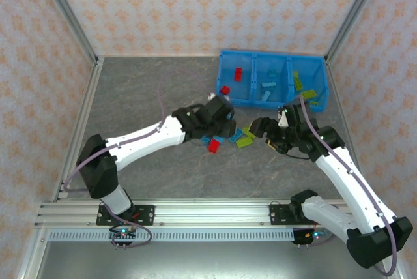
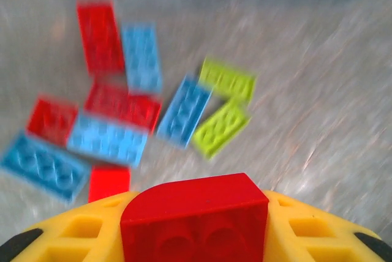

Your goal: Sort the legos into containers by color

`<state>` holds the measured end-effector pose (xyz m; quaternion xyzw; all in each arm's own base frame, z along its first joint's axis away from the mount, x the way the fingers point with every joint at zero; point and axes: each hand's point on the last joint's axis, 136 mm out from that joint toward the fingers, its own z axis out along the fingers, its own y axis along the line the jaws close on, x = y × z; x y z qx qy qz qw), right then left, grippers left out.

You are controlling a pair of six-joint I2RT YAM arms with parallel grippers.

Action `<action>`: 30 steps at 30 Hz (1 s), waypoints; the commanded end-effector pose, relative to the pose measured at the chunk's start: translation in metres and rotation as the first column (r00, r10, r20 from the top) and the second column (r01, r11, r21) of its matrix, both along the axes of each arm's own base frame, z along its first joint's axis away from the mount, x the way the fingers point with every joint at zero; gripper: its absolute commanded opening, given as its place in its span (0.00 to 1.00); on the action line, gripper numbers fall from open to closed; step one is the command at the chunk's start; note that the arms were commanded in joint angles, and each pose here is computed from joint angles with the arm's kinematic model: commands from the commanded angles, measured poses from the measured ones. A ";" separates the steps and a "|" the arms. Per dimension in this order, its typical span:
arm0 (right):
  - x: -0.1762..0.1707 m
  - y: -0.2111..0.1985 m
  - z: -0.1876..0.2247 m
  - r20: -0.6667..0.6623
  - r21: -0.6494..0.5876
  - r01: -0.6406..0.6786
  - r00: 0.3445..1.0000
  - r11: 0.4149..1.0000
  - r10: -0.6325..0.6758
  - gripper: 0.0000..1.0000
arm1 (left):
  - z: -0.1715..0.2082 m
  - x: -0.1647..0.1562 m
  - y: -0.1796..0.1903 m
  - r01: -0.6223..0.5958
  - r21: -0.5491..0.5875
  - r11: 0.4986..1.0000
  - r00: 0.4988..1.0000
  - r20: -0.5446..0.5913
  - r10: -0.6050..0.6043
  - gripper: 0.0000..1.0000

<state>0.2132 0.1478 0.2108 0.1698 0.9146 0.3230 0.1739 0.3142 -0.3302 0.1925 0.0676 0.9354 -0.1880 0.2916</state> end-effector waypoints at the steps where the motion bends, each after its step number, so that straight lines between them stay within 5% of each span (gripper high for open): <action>1: 0.006 -0.003 0.003 0.019 0.003 0.052 0.998 0.999 -0.052 0.81 | 0.005 0.066 0.022 -0.094 0.148 0.985 0.989 0.130 0.075 0.41; 7: 0.001 -0.013 0.013 0.056 -0.005 0.087 0.995 0.996 -0.086 0.81 | 0.022 0.169 0.000 -0.135 0.237 0.962 0.956 0.288 0.063 0.41; 12: -0.004 -0.017 0.010 0.054 -0.013 0.095 0.994 0.995 -0.094 0.81 | 0.023 0.216 -0.019 -0.126 0.234 0.964 0.940 0.339 0.040 0.42; 16: -0.004 -0.017 0.007 0.045 -0.013 0.100 0.994 0.995 -0.099 0.81 | 0.035 0.228 -0.027 -0.115 0.217 0.969 0.924 0.380 0.024 0.65; 19: -0.002 -0.018 0.005 0.047 -0.022 0.106 0.993 0.994 -0.105 0.81 | 0.052 0.223 -0.026 -0.108 0.193 0.975 0.921 0.388 0.025 0.76; 23: 0.000 -0.019 -0.005 0.022 -0.050 0.105 0.994 0.993 -0.104 0.81 | 0.072 0.193 -0.009 -0.089 0.222 0.971 0.941 0.339 0.008 0.77; 30: 0.006 -0.017 -0.037 -0.006 -0.184 0.099 0.995 0.978 -0.102 0.80 | 0.132 0.076 0.055 -0.003 0.150 0.989 0.884 0.463 -0.068 0.78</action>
